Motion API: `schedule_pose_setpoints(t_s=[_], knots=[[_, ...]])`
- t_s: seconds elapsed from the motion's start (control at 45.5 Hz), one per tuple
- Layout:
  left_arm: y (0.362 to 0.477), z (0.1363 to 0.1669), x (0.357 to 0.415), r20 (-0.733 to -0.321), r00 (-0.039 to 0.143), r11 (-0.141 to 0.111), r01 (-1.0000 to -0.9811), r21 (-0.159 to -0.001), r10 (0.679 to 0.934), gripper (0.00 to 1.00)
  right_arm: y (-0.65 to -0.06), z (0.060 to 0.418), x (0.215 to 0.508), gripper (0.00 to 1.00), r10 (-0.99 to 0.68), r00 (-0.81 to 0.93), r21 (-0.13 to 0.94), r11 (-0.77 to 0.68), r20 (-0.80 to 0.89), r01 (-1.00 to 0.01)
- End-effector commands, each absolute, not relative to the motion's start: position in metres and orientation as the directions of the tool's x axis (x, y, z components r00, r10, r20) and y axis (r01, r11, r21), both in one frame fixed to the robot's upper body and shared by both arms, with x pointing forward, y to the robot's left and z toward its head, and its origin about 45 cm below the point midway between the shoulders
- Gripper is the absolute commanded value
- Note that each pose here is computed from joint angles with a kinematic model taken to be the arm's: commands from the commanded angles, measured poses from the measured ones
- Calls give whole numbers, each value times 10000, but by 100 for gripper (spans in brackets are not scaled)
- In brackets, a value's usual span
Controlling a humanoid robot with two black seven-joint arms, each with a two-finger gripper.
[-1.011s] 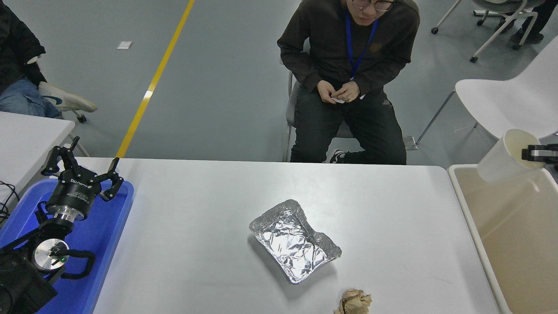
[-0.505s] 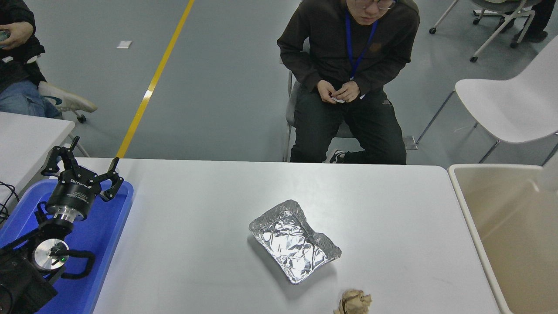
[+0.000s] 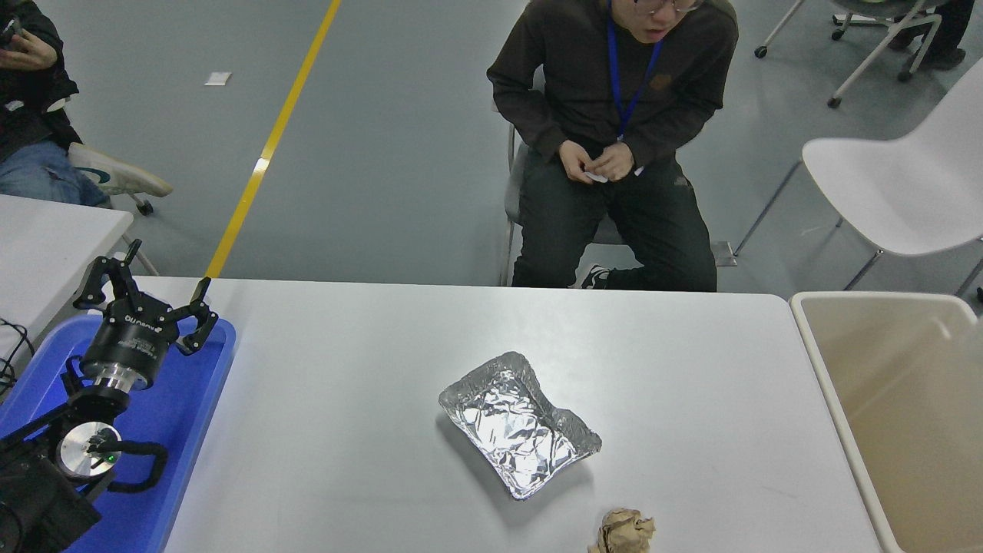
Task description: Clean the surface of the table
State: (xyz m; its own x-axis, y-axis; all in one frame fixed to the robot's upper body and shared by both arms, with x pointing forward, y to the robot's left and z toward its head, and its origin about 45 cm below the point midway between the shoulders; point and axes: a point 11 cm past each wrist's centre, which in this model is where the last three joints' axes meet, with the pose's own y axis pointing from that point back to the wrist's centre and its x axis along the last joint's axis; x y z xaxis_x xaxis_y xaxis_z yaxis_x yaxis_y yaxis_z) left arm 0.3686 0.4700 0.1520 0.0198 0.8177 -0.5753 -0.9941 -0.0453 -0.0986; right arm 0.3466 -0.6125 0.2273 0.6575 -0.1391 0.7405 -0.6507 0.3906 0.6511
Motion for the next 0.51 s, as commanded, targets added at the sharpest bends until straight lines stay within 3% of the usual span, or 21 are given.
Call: schedule_pose_setpoints(t_s=[0.0, 0.484], knots=[[4701, 1521, 3686, -5752, 200, -451, -9941, -988, 8178, 100, -6220, 1996, 3438, 0, -967, 6645, 6298, 4433, 7410, -6378], [4700, 1515, 3682, -5754, 187, -455, -9942, -970, 8177, 100, -6006, 1470, 3335, 0, -955, 6848, 6487, 4364, 7224, -6235]])
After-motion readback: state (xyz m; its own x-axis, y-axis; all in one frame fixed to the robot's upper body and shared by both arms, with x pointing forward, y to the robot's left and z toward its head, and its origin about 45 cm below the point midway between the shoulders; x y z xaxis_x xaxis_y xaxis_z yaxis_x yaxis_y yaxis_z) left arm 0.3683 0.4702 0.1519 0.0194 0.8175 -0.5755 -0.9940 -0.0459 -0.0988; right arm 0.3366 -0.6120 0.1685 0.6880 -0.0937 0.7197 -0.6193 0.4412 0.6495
